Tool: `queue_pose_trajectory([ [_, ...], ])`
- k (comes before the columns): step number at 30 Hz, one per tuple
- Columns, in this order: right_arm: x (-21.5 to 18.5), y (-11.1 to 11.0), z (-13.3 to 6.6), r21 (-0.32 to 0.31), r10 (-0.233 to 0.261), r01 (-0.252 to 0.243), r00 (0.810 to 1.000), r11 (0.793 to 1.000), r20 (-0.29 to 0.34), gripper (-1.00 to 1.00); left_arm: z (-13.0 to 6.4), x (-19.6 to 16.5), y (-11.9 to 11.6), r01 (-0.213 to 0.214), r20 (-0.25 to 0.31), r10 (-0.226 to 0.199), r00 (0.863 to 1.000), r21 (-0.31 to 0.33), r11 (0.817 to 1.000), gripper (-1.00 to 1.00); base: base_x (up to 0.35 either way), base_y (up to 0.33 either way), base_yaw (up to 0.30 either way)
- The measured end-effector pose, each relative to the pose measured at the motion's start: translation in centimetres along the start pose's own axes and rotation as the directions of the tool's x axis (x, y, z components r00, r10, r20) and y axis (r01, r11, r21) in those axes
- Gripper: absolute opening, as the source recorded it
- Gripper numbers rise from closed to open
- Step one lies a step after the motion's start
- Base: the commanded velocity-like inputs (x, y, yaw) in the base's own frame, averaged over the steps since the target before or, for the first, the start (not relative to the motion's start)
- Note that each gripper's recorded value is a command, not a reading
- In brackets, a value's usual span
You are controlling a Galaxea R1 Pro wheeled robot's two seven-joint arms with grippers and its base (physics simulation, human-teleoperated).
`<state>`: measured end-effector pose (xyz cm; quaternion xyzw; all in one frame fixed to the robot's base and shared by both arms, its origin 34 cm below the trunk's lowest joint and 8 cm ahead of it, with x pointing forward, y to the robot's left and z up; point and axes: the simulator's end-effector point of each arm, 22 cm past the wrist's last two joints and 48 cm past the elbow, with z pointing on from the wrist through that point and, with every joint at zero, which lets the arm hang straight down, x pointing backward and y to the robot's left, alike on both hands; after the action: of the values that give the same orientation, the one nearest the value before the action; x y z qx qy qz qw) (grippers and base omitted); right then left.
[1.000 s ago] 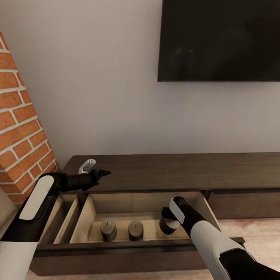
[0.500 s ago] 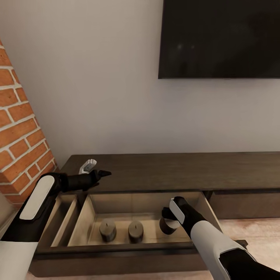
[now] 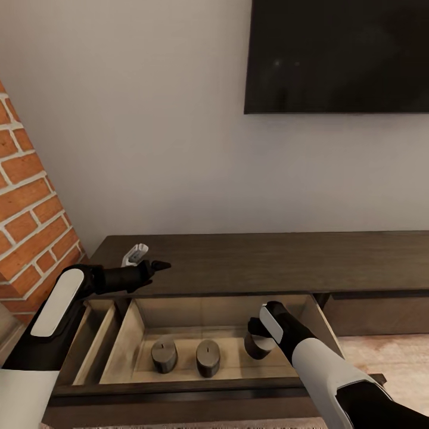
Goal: Place each of the two pumpkins and all three candles from the living room inside a cabinet in the living room (use any cabinet), then make sure every cabinet is closed, and position the cauldron so it is next to a table in the living room.
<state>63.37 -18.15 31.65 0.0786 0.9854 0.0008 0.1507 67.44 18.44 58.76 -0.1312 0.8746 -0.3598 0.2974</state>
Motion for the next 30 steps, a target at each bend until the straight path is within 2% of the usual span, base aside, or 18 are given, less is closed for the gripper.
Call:
queue_pose_trajectory([
  [9, 0.9, -0.1, 1.2, 0.003, 0.0, 0.0, 1.0, 1.0, -0.024, -1.0, 1.0, 0.6, 1.0, 0.013, -0.019, -0.013, 1.0, -0.009, 1.0, 1.0, 0.0, 0.0, 0.0],
  [15, 0.9, -0.1, 1.2, 0.003, -0.001, 0.001, 1.0, 1.0, -0.025, -1.0, 1.0, 0.6, 1.0, 0.013, -0.019, -0.014, 1.0, -0.008, 1.0, 1.0, 0.0, 0.0, 0.0],
  [16, 0.9, -0.1, 1.2, 0.003, -0.001, 0.001, 1.0, 1.0, -0.025, 1.0, 1.0, 0.6, 1.0, 0.014, -0.019, -0.014, 1.0, -0.008, 1.0, 1.0, 0.0, 0.0, 0.0],
  [25, 0.9, -0.1, 1.2, 0.003, -0.001, 0.001, 1.0, 1.0, -0.025, 1.0, 1.0, 0.5, 1.1, 0.012, -0.018, -0.012, 1.0, -0.013, 1.0, 1.0, 0.0, 0.0, 0.0],
  [30, 0.1, 0.0, 0.2, 0.0, -0.001, 0.001, 1.0, 1.0, -0.004, 1.0, 0.2, 0.2, 0.2, 0.002, -0.005, -0.002, 1.0, -0.004, 1.0, 1.0, 0.0, 0.0, 0.0],
])
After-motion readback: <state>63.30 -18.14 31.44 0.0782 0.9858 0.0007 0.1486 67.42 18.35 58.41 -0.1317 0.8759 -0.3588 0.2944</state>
